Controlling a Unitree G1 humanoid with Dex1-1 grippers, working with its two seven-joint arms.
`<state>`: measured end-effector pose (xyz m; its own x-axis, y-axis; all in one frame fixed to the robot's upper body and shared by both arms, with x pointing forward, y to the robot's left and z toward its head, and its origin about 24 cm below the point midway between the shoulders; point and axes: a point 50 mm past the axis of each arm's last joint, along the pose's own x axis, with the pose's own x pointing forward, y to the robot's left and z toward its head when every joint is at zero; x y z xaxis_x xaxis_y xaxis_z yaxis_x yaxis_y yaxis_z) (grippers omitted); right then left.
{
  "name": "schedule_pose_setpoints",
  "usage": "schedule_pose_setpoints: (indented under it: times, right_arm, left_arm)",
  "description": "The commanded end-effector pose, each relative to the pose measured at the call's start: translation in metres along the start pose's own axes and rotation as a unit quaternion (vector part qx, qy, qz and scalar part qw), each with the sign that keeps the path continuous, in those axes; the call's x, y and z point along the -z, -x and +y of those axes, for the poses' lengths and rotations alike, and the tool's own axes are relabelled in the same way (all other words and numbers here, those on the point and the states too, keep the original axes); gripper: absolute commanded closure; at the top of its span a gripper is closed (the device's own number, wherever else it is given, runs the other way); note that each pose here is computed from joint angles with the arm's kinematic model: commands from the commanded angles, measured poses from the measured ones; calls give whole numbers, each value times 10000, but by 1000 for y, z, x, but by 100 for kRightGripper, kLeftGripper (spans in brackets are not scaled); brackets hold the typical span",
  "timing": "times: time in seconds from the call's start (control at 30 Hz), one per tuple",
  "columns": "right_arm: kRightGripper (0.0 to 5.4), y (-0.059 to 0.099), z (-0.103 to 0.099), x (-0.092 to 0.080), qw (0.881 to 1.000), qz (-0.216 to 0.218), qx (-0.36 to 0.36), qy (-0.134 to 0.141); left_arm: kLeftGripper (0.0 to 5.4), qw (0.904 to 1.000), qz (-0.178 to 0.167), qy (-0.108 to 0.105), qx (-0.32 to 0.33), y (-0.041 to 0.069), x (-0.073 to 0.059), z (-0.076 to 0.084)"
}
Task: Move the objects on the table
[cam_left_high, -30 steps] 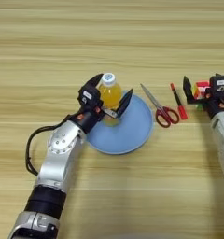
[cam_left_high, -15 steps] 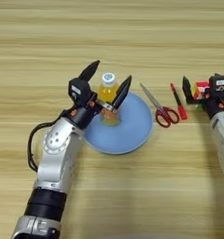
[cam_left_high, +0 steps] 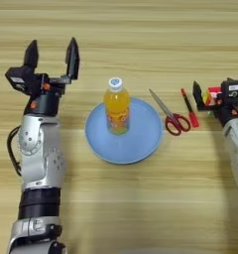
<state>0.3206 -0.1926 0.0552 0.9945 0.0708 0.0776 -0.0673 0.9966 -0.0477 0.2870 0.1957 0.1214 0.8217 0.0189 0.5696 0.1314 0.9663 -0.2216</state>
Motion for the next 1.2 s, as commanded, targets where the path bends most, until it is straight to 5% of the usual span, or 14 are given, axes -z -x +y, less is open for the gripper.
schedule_pose_setpoints:
  times: [0.03, 0.3, 0.67, 0.87, 1.2]
  right_arm:
    - [0, 3, -2, -3, 10000, -59, 8, 56]
    - [0, 26, 0, -10, 9994, -147, -83, 295]
    - [0, 57, 6, -8, 9939, 846, -449, 555]
    - [0, 61, 8, 7, 9858, 1426, -569, 675]
    - [0, 61, 8, 19, 9795, 1774, -587, 751]
  left_arm:
    - [2, 9946, 477, -633, -669, -2, 13, 22]
    - [2, 9837, 947, -979, -1174, 2, 27, 37]
    - [2, 9797, 1072, -1030, -1347, 3, 30, 41]
    - [2, 9795, 1085, -1032, -1348, 3, 30, 41]
    - [2, 9792, 1106, -1024, -1359, 3, 31, 41]
